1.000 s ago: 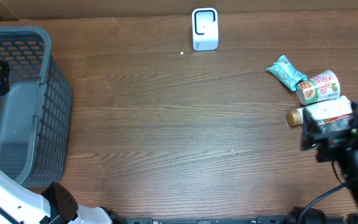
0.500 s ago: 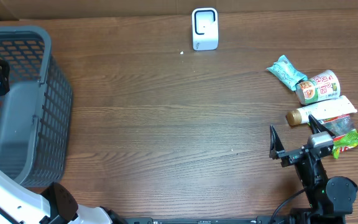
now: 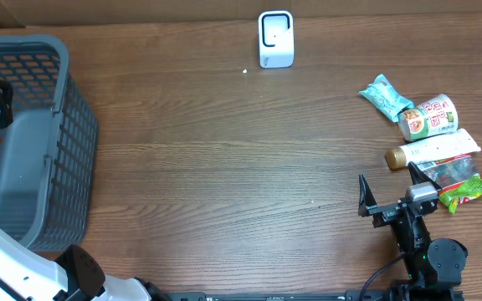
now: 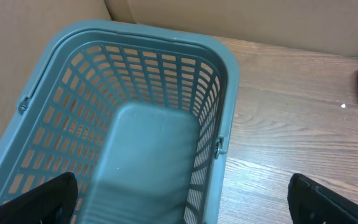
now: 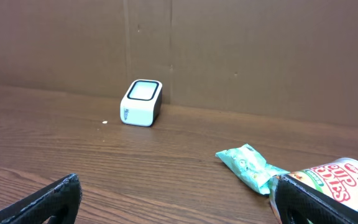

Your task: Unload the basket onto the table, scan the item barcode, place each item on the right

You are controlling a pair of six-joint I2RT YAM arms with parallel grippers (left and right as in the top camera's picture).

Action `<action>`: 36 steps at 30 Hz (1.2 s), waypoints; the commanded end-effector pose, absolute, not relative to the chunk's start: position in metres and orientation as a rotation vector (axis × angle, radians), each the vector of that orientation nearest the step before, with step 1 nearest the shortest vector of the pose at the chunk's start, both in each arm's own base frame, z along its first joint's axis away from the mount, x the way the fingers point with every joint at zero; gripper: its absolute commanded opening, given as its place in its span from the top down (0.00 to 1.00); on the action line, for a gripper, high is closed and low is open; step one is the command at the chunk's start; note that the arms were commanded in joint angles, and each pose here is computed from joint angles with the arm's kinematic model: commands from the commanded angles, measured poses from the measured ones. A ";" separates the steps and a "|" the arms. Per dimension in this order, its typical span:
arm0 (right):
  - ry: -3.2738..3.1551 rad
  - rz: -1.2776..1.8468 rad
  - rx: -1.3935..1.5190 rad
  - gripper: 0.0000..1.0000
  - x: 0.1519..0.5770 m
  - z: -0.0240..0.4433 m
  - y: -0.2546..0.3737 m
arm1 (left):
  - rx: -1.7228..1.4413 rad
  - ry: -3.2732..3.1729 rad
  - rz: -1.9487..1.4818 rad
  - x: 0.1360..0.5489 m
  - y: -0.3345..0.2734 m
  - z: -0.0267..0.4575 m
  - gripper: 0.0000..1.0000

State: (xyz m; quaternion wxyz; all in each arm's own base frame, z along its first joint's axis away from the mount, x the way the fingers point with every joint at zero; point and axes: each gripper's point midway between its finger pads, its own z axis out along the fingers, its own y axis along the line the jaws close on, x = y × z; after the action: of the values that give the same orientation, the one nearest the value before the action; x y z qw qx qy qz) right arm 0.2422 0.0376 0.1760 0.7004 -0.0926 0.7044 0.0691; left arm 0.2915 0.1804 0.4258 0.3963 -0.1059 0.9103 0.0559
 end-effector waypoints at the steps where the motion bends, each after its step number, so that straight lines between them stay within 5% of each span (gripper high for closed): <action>1: 1.561 0.154 -0.198 0.00 0.242 0.175 0.037 | -0.230 2.302 0.137 0.294 0.177 0.427 0.01; 26: 1.561 0.154 -0.198 0.00 0.242 0.175 0.037 | -0.237 2.302 0.159 0.290 0.177 0.429 0.00; 36: 1.562 0.154 -0.198 0.00 0.242 0.175 0.037 | 0.095 2.098 0.024 0.335 0.061 0.400 0.00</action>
State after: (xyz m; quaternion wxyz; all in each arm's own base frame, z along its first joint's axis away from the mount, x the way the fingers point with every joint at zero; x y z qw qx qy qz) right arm 0.2420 0.0378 0.1766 0.7013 -0.0931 0.7034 0.0691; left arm 0.3356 0.0978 0.4228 0.4793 0.0240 0.8761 0.0453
